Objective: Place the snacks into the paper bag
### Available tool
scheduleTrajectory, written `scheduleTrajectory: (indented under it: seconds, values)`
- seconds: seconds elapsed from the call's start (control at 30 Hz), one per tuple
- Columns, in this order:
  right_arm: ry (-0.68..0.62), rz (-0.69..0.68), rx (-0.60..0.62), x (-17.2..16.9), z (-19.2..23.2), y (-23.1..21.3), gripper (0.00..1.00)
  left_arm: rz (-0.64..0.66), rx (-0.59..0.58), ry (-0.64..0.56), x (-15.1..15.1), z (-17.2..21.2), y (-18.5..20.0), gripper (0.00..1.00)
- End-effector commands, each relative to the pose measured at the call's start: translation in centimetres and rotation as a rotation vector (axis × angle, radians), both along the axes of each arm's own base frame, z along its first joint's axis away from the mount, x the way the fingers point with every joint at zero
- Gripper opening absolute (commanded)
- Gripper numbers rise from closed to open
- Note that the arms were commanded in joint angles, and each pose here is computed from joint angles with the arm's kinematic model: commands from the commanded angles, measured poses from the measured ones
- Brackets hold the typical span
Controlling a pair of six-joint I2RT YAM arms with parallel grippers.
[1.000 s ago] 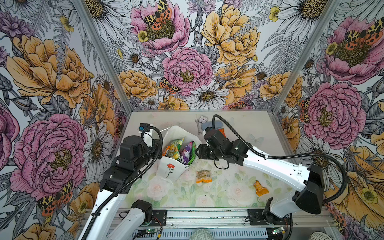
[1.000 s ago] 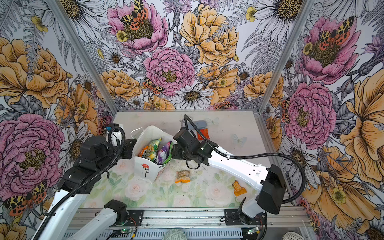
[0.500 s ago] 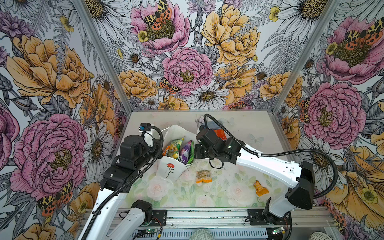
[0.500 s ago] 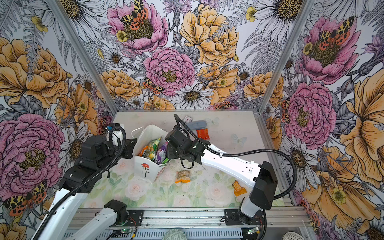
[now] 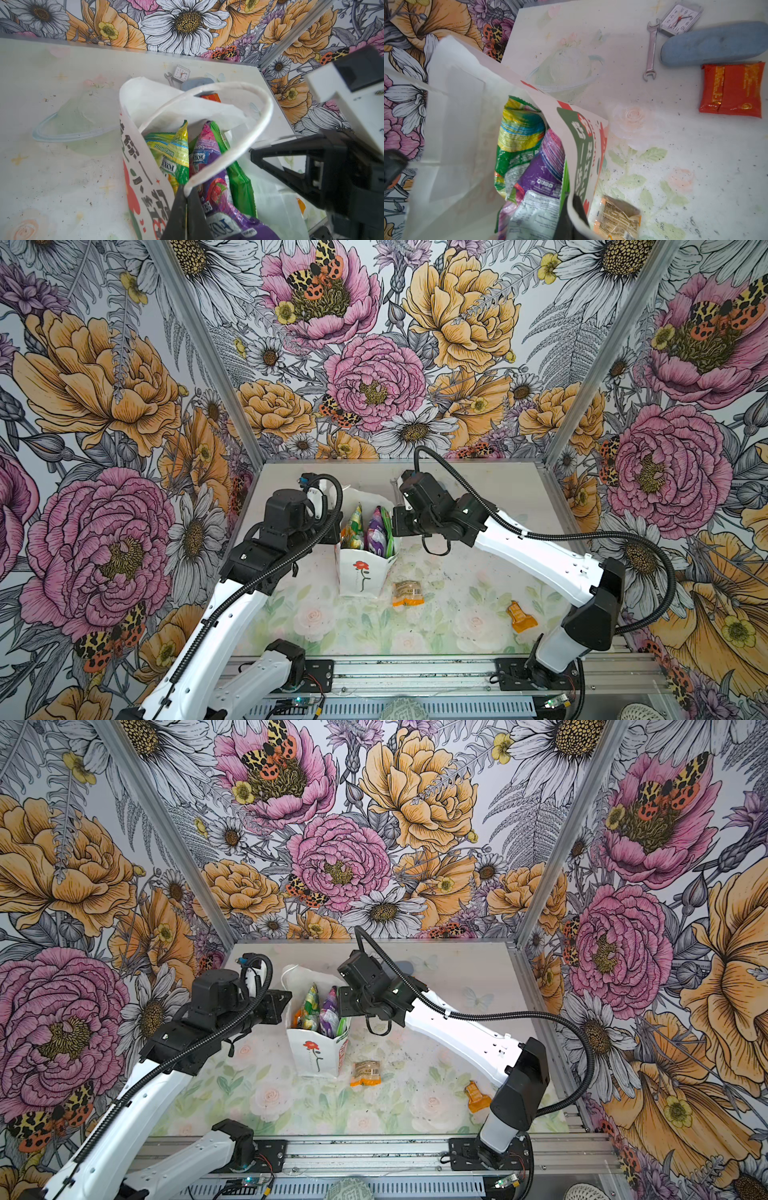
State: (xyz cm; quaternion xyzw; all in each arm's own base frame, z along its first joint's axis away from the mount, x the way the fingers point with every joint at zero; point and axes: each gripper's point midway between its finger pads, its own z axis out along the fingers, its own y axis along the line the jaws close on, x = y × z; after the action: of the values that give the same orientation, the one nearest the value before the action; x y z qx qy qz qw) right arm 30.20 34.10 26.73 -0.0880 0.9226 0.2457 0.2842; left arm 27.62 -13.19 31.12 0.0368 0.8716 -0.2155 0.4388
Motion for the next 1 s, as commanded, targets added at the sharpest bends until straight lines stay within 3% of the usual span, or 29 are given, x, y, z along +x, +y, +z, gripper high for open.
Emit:
scheduleTrajectory:
  seconds: [0.0,0.33,0.7,0.97]
  values:
    - [-0.133,0.002,0.147,2.0,6.7,-0.8,0.0,0.033,-0.061,-0.103,0.8,5.4,-1.0,0.0]
    - [-0.057,-0.074,0.212,5.1,6.1,-6.7,0.0,0.095,-0.031,-0.031,4.0,4.4,-3.5,0.0]
    - [0.01,-0.064,0.207,6.3,3.9,-6.7,0.0,0.087,0.042,-0.01,7.3,3.5,-4.9,0.0]
    - [0.04,-0.07,0.202,8.3,2.7,-6.5,0.0,0.006,-0.008,-0.008,8.3,4.1,-6.7,0.0]
